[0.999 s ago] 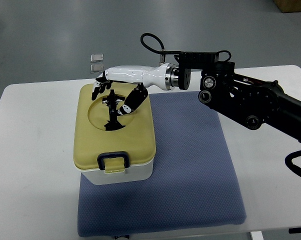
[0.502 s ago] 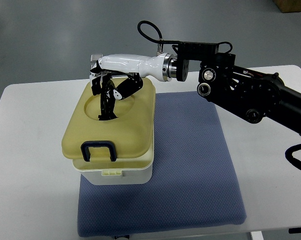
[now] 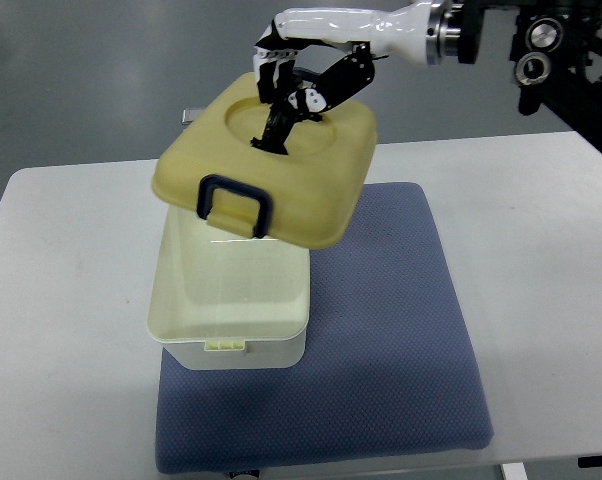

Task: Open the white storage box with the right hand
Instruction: 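Lift the yellow lid off the white box with the right hand, then lower the held lid onto the cushion beside the box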

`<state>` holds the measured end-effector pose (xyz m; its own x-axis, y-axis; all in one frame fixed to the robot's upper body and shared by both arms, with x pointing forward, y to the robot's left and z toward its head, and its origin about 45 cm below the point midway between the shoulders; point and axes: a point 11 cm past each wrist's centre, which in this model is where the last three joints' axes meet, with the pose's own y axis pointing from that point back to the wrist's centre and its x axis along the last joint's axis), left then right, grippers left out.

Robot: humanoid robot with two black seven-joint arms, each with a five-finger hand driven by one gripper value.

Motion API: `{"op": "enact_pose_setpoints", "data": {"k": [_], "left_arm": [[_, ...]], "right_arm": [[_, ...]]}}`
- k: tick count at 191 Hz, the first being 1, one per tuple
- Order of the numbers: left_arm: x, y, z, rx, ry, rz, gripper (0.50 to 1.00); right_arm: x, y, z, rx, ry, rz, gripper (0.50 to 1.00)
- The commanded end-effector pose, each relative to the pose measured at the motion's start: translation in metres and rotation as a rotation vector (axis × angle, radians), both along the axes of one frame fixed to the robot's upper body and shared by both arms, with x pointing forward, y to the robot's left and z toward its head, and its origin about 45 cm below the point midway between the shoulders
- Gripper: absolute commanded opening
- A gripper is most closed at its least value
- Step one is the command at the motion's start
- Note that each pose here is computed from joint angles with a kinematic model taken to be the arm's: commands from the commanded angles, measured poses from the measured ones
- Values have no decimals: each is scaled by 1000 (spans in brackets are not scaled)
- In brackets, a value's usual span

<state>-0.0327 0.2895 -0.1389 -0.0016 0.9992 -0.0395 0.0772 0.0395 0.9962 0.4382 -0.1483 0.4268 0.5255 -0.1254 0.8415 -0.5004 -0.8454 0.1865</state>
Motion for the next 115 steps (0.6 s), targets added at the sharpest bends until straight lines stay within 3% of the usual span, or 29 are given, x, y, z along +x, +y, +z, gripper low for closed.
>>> {"op": "enact_pose_setpoints", "data": {"k": [1, 60, 115], "left_arm": [[0, 0, 0, 1, 0, 0, 1000], [0, -1, 0, -3, 1, -4, 1000], [-1, -1, 0, -2, 3, -6, 1000]], "right_arm": [[5, -54, 0, -28, 2, -96, 500], [-7, -170, -42, -130, 95, -291, 500], [-20, -191, -102, -149, 232, -324, 500]]}}
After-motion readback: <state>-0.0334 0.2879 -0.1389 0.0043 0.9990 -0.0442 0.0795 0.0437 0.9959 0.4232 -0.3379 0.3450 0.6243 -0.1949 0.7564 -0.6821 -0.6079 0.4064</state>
